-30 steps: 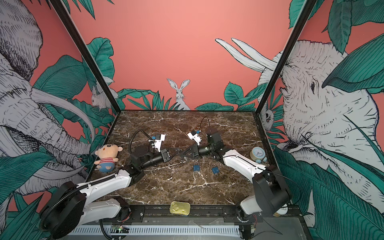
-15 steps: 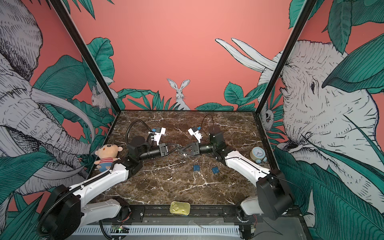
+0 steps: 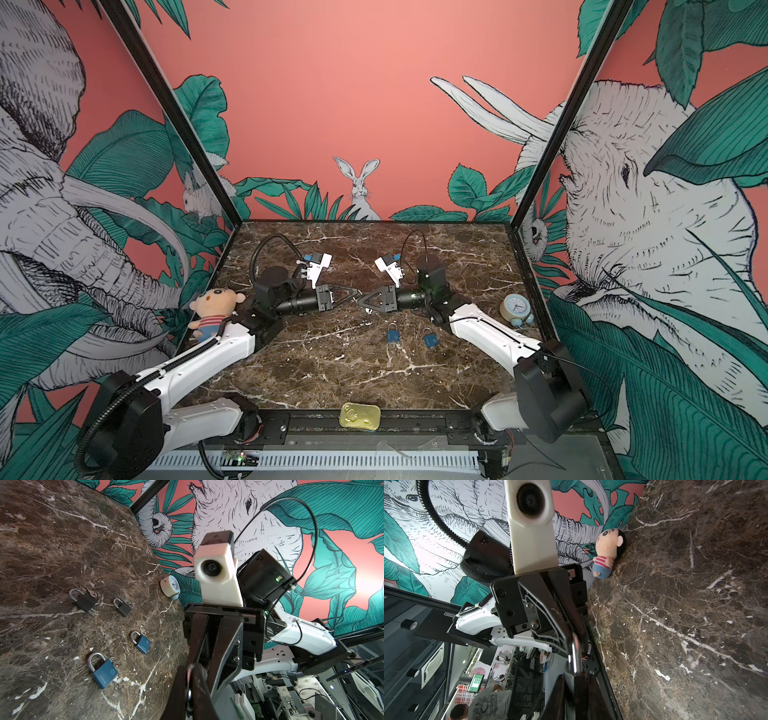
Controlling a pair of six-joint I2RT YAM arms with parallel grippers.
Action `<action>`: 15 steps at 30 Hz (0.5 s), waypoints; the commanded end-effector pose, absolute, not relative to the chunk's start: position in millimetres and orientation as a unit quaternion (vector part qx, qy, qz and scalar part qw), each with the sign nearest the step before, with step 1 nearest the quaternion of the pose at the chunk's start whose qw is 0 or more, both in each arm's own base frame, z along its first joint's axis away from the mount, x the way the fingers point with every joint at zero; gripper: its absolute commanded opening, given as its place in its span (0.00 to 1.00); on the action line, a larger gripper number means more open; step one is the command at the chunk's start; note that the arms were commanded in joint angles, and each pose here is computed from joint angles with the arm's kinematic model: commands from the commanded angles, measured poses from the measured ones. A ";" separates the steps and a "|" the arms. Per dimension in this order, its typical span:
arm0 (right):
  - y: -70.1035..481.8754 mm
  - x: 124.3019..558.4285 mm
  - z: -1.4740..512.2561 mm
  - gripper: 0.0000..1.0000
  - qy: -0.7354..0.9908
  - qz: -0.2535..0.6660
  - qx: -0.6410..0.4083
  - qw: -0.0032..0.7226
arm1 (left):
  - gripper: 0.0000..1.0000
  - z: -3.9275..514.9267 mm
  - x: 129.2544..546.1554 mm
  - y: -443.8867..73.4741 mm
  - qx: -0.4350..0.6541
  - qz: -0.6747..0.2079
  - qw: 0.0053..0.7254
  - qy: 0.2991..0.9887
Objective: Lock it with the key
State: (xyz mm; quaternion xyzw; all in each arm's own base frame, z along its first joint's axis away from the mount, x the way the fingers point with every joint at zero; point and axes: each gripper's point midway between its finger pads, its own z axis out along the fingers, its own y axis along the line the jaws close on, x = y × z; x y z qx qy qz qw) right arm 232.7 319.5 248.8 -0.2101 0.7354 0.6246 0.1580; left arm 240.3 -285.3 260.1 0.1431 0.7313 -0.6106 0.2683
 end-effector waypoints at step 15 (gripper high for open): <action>317.4 248.1 254.7 0.41 0.722 0.624 -0.201 0.221 | 0.00 282.6 259.0 -264.1 0.121 -0.622 0.280 0.721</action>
